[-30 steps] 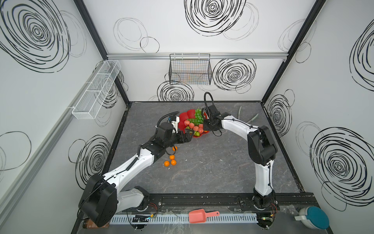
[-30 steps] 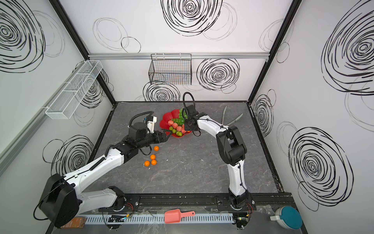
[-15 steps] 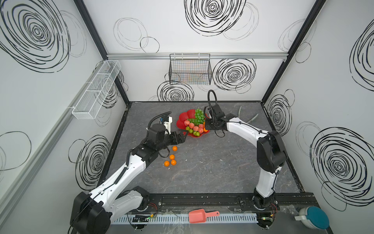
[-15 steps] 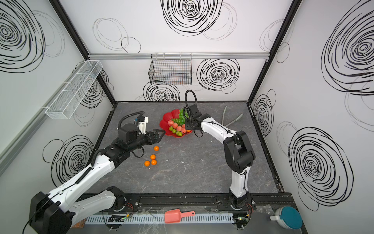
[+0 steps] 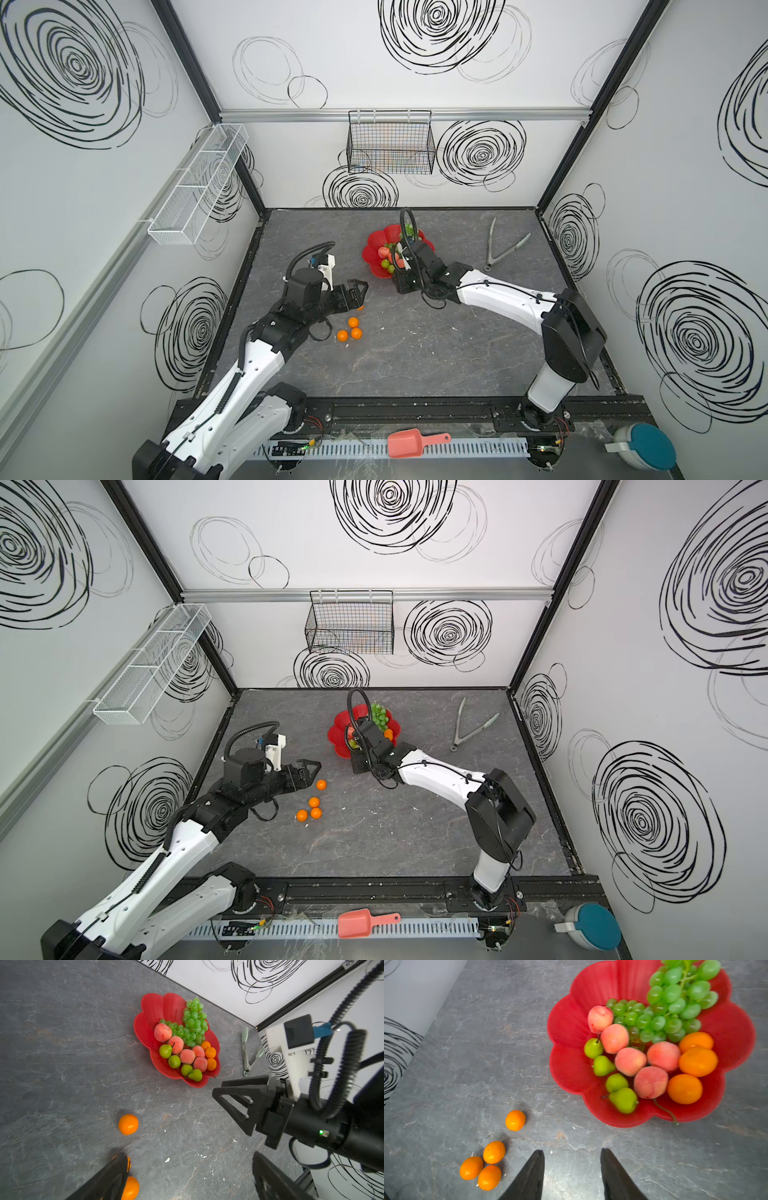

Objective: Arrange fruit in a fruit bowl
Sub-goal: Pick up the fruit from the center of the table.

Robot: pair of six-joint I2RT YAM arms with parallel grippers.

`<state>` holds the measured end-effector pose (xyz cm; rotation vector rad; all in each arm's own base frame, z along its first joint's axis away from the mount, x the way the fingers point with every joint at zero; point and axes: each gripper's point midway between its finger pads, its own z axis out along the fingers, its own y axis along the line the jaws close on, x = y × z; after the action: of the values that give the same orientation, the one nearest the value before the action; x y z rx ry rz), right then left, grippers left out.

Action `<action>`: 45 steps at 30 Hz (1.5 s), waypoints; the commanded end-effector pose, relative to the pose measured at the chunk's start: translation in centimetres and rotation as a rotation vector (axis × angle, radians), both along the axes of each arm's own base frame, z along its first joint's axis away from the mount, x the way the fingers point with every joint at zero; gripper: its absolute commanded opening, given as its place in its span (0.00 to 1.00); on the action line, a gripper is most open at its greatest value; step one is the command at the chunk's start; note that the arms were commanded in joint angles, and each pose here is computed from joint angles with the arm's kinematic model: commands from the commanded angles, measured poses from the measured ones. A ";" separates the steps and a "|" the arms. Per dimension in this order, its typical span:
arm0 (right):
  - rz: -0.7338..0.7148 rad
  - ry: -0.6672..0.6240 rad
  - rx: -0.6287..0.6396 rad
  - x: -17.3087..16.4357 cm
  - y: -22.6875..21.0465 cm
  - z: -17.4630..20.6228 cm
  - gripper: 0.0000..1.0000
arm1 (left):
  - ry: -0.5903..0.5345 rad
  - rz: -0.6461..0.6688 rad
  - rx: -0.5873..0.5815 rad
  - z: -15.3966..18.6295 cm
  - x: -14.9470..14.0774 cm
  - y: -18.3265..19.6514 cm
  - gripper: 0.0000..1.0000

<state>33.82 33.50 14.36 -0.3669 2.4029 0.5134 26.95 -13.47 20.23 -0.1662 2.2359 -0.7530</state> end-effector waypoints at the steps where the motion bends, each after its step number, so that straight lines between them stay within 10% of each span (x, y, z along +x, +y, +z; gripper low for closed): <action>1: 0.023 -0.022 0.005 -0.7 1.4 0.0 0.48 | 0.053 0.063 0.035 -1.5 -0.8 1.8 0.96; 20: 0.092 0.075 -0.051 -3.5 10.1 -6.0 0.48 | 0.097 0.309 -0.048 -2.5 -1.3 8.9 0.96; 45: 0.031 0.137 -0.148 -1.9 12.7 -11.0 0.53 | 0.094 0.326 -0.070 -2.7 -0.9 9.6 0.96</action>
<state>31.92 46.72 3.77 -0.4431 2.5609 0.4582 25.71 -3.93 17.17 -0.6131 2.2172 -0.6473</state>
